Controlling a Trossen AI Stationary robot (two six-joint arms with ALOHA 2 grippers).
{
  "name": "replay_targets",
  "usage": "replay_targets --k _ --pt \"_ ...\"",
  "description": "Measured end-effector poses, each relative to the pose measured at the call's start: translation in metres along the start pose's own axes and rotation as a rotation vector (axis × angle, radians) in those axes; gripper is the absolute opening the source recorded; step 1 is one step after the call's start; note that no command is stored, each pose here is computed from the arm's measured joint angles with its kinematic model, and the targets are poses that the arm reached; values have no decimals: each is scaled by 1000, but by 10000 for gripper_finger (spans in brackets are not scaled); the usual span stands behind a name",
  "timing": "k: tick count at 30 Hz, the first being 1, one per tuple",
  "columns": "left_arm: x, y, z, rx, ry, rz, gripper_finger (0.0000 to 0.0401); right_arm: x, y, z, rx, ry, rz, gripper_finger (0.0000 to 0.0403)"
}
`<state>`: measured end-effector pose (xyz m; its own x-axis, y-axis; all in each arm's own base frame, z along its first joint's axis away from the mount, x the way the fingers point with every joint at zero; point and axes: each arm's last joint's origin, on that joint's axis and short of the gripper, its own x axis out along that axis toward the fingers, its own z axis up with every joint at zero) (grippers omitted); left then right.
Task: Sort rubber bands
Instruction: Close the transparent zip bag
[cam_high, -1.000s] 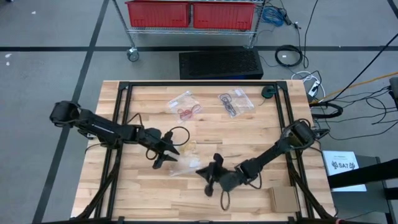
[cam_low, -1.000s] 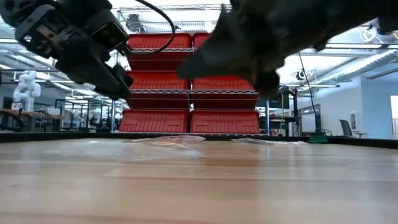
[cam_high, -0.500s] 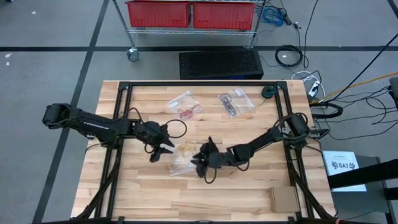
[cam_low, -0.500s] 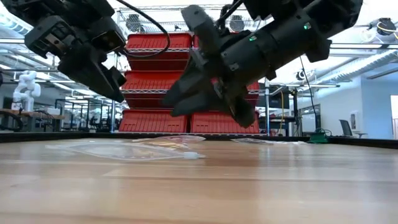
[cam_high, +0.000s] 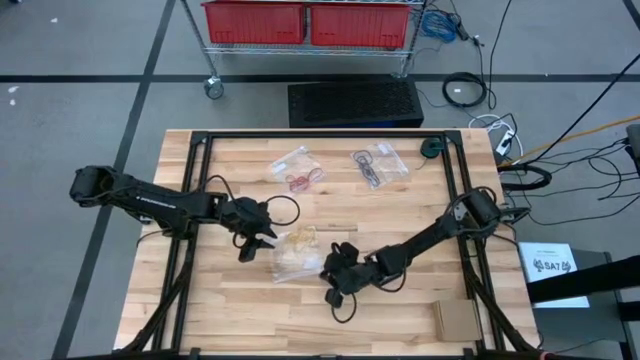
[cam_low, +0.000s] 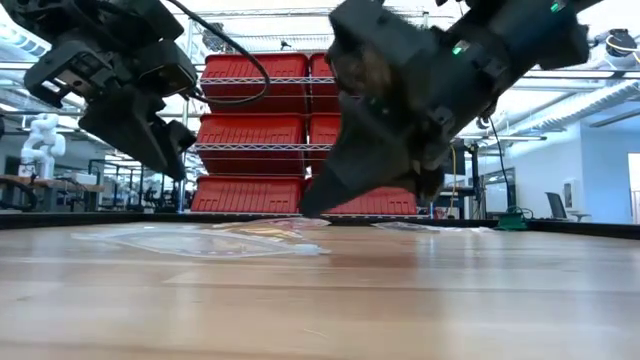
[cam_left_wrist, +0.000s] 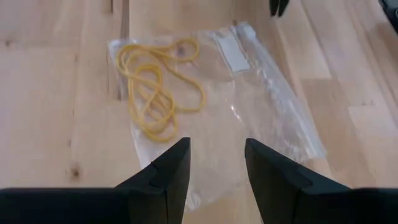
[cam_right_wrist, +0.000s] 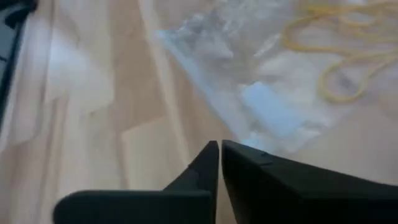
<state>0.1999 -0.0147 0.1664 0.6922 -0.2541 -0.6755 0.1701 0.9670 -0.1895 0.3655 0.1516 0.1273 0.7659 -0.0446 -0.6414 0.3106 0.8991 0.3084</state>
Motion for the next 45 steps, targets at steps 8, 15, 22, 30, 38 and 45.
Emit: replay_targets --k 8,15,22,30,38,45 --pt "-1 8 0 -13 -1 151 157 6 -14 3 73 104 10 2" --pt "-2 24 -7 -72 59 288 156 6 -15 3 118 161 54 0" --pt "19 30 -18 -110 164 181 129 7 -19 3 126 174 23 0" --pt "32 21 -23 -161 215 85 91 9 -33 7 155 159 -95 0" --pt "38 -6 -21 -199 215 -134 64 -10 -52 19 121 82 -353 0" --pt "40 -33 -9 -91 90 -227 43 -48 -37 50 114 -15 -245 0"
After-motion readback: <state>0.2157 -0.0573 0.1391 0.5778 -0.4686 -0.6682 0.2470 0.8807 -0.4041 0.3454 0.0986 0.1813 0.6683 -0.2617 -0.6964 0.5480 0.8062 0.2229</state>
